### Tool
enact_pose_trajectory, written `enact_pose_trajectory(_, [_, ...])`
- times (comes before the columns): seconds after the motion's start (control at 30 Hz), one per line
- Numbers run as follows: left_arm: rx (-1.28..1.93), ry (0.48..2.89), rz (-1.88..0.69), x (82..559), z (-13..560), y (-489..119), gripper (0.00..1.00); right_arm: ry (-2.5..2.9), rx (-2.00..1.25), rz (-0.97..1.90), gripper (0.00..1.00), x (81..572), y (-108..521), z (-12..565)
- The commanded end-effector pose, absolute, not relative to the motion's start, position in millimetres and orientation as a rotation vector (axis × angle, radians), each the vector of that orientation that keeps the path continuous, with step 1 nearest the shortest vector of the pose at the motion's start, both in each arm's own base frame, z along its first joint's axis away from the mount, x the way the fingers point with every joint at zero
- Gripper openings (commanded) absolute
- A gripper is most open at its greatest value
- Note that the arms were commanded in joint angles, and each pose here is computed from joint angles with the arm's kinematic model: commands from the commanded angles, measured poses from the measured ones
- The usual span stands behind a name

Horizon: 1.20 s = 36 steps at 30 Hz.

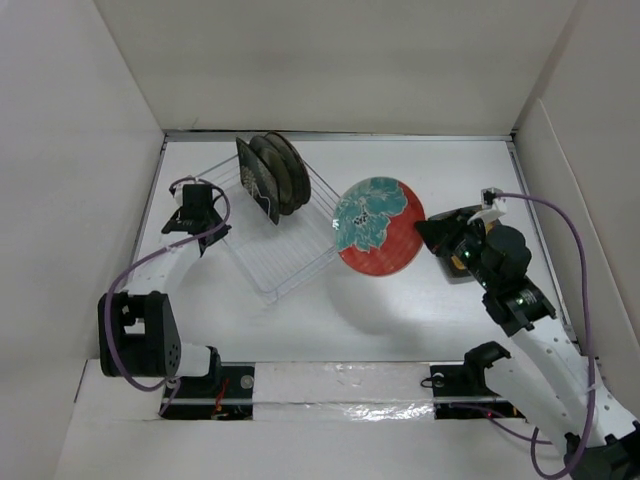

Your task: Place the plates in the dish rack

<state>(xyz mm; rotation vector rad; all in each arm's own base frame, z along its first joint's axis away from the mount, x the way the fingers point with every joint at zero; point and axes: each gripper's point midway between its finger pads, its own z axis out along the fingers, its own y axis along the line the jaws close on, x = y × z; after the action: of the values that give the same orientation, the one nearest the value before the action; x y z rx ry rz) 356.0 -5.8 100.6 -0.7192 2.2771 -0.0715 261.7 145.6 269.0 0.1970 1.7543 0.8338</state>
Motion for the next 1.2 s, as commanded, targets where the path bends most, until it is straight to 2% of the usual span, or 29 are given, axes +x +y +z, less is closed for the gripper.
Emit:
enact_pose_trajectory(0.0, [-0.556,2.344,-0.210,334,112,-33,0.00,1.376,0.056,1.027,0.00,250,170,404])
enact_pose_trajectory(0.07, [-0.551,2.329,-0.214,332,117,-33,0.01,1.355,0.020,1.019,0.00,263,186,426])
enact_pose_trajectory(0.1, [-0.525,2.336,-0.266,331,118,-41,0.15,1.359,-0.003,1.023,0.00,267,196,432])
enact_pose_trajectory(0.13, [-0.514,2.327,-0.284,332,121,-43,0.23,1.410,-0.059,1.023,0.00,277,221,423])
enact_pose_trajectory(0.17, [-0.504,2.304,-0.302,333,128,-45,0.31,1.364,-0.078,1.037,0.00,276,229,448])
enact_pose_trajectory(0.2, [-0.499,2.295,-0.320,332,130,-47,0.49,1.357,-0.092,1.049,0.00,278,238,454])
enact_pose_trajectory(0.3, [-0.485,2.200,-0.344,337,157,-47,0.69,1.316,-0.134,1.056,0.00,283,271,480])
enact_pose_trajectory(0.37, [-0.479,2.115,-0.350,339,184,-44,0.71,1.307,-0.154,1.028,0.00,294,291,496])
enact_pose_trajectory(0.57, [-0.505,1.817,-0.371,319,264,-27,0.58,1.331,-0.157,0.875,0.00,338,326,506])
enact_pose_trajectory(0.7, [-0.572,1.642,-0.361,298,303,-11,0.40,1.348,-0.171,0.804,0.00,361,351,504])
enact_pose_trajectory(0.83, [-0.543,1.615,-0.390,292,326,-20,0.23,1.396,-0.221,0.663,0.00,383,389,481])
enact_pose_trajectory(0.93, [-0.524,1.583,-0.413,287,342,-26,0.10,1.386,-0.198,0.585,0.00,397,393,485])
enact_pose_trajectory(1.07, [-0.447,1.585,-0.439,286,342,-39,0.02,1.392,-0.229,0.442,0.00,416,417,468])
enact_pose_trajectory(1.1, [-0.417,1.594,-0.450,286,339,-43,0.00,1.371,-0.236,0.434,0.00,412,421,479])
enact_pose_trajectory(1.17, [-0.398,1.630,-0.453,284,328,-49,0.00,1.386,-0.270,0.366,0.00,413,428,470])
